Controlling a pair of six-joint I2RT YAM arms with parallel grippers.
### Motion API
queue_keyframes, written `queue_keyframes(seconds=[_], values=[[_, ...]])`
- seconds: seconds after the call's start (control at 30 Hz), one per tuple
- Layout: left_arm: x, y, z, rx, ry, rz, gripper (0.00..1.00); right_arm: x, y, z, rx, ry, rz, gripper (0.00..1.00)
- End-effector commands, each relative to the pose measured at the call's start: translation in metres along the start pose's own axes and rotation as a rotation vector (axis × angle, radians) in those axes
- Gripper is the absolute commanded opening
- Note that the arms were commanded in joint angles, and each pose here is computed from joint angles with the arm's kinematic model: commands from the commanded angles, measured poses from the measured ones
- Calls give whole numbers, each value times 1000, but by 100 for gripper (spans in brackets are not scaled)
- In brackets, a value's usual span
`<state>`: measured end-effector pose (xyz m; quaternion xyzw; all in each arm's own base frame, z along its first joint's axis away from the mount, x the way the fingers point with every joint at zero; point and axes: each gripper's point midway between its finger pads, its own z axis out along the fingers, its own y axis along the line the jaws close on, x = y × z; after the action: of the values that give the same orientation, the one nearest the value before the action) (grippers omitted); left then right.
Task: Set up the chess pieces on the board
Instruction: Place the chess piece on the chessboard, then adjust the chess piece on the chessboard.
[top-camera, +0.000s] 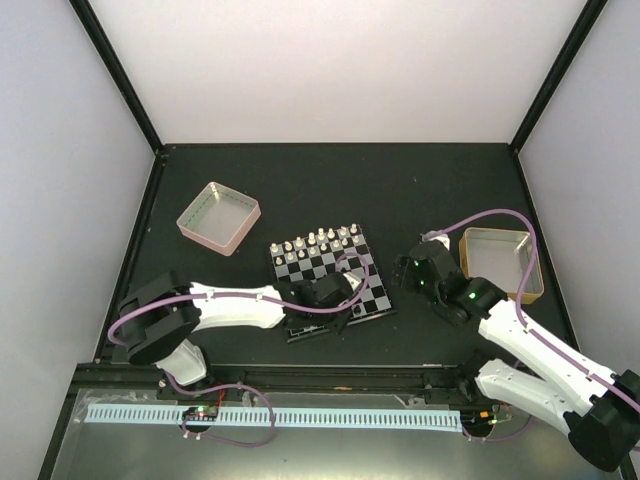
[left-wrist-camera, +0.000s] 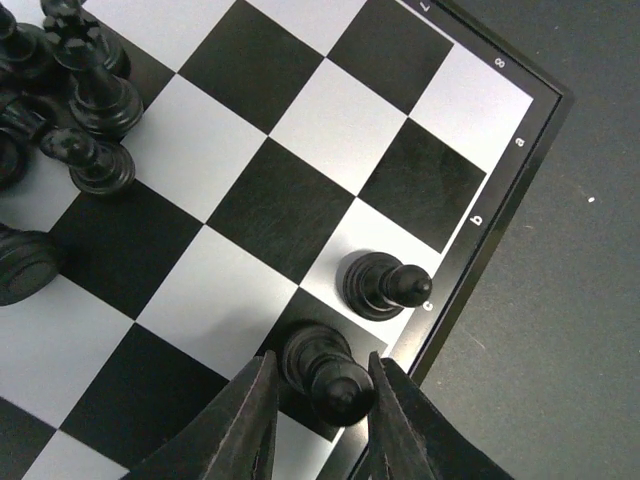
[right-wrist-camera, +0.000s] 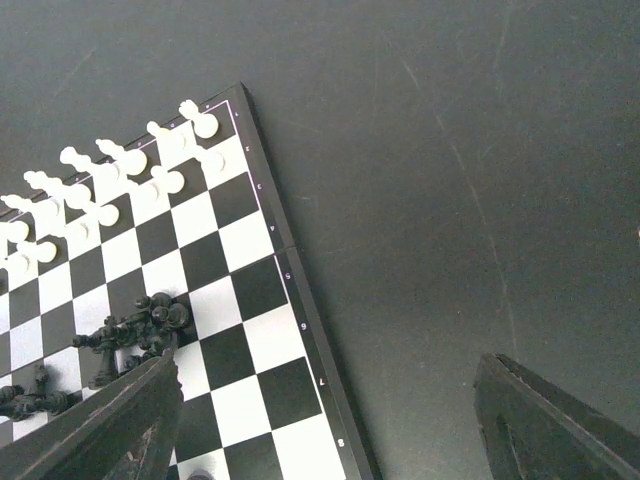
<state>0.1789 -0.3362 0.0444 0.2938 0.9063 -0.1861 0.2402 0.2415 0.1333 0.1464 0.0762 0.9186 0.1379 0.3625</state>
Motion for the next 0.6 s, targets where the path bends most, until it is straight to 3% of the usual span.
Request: queue_keyframes(seconds=[0.0, 0.23, 0.57], values=[[-25, -7, -23, 27, -50, -6, 28, -1, 0, 0, -2, -2, -7, 80], [-22, 24, -49, -45, -55, -111, 39, 2, 2, 2, -18, 8, -11, 80], [16, 39, -37, -23, 52, -173, 40, 7, 5, 7, -23, 36, -17, 80]])
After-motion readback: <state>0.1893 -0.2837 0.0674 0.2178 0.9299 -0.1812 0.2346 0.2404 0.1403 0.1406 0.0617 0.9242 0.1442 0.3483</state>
